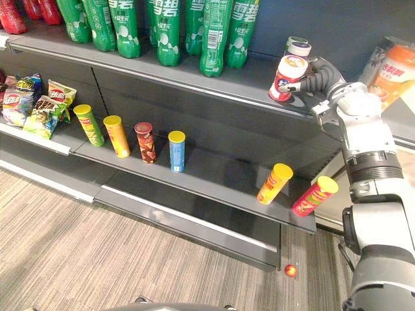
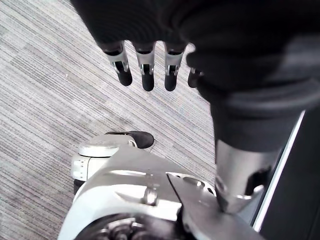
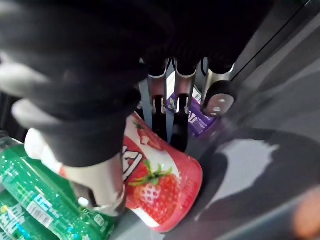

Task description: Put the gum and the chips on the shelf.

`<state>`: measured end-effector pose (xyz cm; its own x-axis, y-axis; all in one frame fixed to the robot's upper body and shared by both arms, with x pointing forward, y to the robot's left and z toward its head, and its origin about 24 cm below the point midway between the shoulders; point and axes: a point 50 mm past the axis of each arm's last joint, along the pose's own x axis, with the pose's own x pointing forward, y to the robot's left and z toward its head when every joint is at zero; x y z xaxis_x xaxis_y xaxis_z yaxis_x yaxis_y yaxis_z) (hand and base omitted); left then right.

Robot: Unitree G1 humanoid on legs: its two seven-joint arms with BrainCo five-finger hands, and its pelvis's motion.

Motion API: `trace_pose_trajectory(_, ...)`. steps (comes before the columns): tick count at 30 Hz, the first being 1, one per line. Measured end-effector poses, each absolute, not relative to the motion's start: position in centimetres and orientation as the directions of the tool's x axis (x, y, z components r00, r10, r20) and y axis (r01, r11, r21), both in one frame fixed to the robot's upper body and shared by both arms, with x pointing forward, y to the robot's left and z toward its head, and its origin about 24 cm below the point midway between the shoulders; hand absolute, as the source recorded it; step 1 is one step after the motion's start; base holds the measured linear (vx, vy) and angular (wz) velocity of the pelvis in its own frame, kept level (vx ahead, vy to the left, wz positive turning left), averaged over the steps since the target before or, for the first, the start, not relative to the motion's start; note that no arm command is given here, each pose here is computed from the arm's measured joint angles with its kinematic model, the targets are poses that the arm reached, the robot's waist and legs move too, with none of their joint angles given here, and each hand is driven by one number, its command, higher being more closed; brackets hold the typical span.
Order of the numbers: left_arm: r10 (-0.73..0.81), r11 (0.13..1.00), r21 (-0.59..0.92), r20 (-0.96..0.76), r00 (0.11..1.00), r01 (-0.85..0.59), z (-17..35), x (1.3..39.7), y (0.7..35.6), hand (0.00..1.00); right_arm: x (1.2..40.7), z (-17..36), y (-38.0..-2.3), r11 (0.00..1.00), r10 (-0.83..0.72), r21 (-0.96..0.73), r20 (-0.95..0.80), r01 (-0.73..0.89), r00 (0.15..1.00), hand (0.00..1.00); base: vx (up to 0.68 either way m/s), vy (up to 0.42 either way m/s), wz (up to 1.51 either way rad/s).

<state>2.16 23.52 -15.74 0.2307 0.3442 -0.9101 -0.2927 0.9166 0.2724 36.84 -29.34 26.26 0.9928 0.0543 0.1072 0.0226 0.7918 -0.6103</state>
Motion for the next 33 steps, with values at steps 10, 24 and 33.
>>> trace_pose_trajectory(10, 0.341, 0.919, 0.271, -0.910, 0.234, -0.287, -15.7, 2.4, 23.5, 0.00, 36.8, 26.8, -30.5, 0.803, 0.006, -0.593, 0.113, 0.062, 0.994, 1.00, 0.00, 0.000, 0.00)
trace_pose_trajectory(24, 0.336, 0.923, 0.266, -0.909, 0.247, -0.279, -15.7, 2.9, 23.4, 0.00, 36.8, 26.9, -30.8, 0.810, -0.025, -0.578, 0.135, 0.099, 0.991, 1.00, 0.00, 0.000, 0.00)
trace_pose_trajectory(33, 0.332, 0.924, 0.260, -0.908, 0.254, -0.281, -15.6, 3.1, 23.3, 0.00, 36.8, 26.0, -31.0, 0.811, -0.031, -0.577, 0.115, 0.092, 0.993, 0.00, 0.00, 0.000, 0.00)
